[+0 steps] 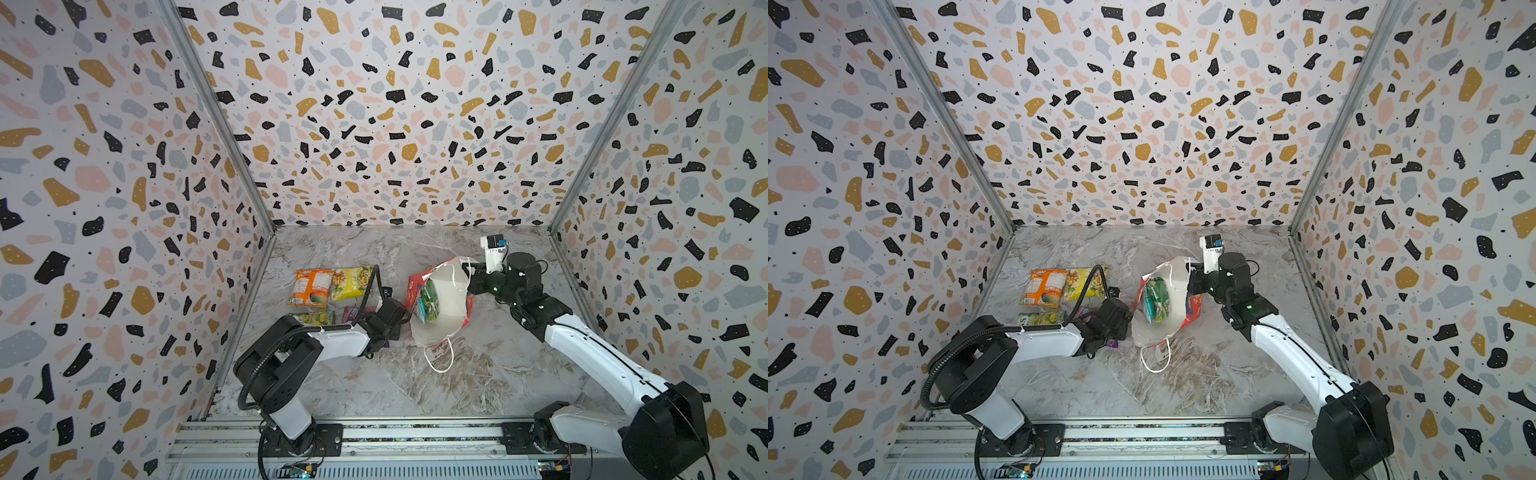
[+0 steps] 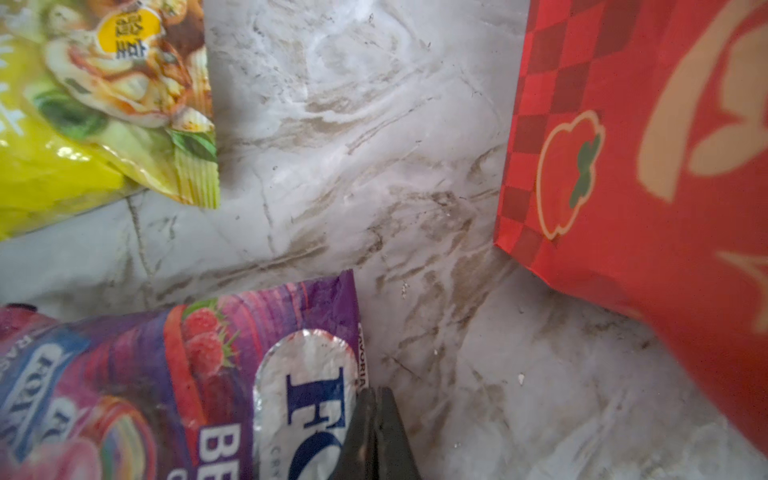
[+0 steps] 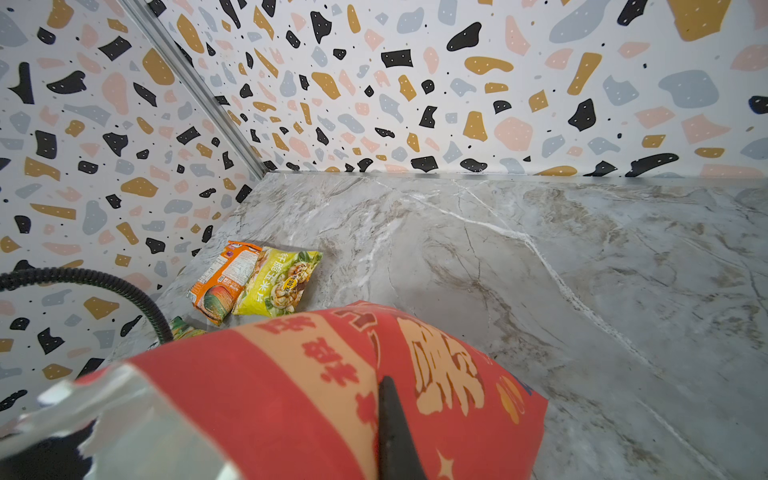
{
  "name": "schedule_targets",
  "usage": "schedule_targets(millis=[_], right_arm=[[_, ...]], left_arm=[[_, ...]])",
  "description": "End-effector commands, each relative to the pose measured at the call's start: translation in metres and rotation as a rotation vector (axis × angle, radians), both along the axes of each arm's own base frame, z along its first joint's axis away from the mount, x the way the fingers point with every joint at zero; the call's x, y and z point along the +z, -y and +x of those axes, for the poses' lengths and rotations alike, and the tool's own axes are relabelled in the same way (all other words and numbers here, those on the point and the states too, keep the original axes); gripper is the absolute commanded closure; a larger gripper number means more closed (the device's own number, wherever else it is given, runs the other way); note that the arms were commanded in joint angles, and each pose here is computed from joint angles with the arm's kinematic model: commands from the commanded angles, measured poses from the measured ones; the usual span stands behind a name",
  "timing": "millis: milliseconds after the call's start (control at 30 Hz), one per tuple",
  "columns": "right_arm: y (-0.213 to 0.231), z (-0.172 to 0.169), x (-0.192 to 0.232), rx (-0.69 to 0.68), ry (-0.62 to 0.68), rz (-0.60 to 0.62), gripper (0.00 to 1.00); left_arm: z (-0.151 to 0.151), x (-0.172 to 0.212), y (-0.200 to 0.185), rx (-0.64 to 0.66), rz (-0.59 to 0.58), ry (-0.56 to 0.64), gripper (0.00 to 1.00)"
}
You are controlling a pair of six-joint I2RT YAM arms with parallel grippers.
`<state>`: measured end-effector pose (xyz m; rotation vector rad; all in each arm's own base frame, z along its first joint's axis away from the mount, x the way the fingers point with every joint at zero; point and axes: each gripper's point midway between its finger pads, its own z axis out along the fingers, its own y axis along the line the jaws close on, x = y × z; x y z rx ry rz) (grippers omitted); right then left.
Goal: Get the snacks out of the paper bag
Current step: 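Raise the left gripper and move it over the bag opening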
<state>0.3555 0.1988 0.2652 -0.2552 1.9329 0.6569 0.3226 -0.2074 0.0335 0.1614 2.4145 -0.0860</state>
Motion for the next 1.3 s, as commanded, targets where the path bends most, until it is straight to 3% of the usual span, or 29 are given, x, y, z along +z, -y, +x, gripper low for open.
schedule_targets(millis=[0, 200, 333, 600, 800, 833, 1033, 1267], right_arm=[[0.005, -0.001, 0.036, -0.016, 0.101, 0.053, 0.99], [0.004, 0.001, 0.034, -0.015, 0.094, 0.049, 0.99], [0.002, 0.000, 0.034, -0.003, 0.094, 0.047, 0.99], [-0.003, -0.005, 0.039, 0.036, 0.104, 0.031, 0.99], [-0.008, -0.008, 0.043, 0.046, 0.102, 0.022, 0.99], [-0.008, -0.007, 0.043, 0.044, 0.104, 0.022, 0.99], [-0.011, -0.005, 0.045, 0.038, 0.086, 0.030, 0.99], [-0.008, -0.004, 0.047, 0.017, 0.090, 0.033, 0.99]], left_arm=[[0.003, 0.009, -0.014, 0.021, 0.047, 0.038, 1.00], [0.006, 0.021, -0.018, 0.031, 0.056, 0.068, 1.00], [0.009, 0.049, -0.014, 0.024, 0.011, 0.117, 1.00], [0.009, 0.180, -0.002, -0.043, -0.169, 0.353, 1.00], [-0.020, 0.266, 0.039, -0.223, -0.307, 0.461, 1.00], [-0.025, 0.273, 0.049, -0.256, -0.317, 0.461, 0.96], [-0.059, 0.276, 0.121, -0.487, -0.376, 0.334, 0.86], [-0.070, 0.231, 0.161, -0.530, -0.356, 0.160, 0.83]])
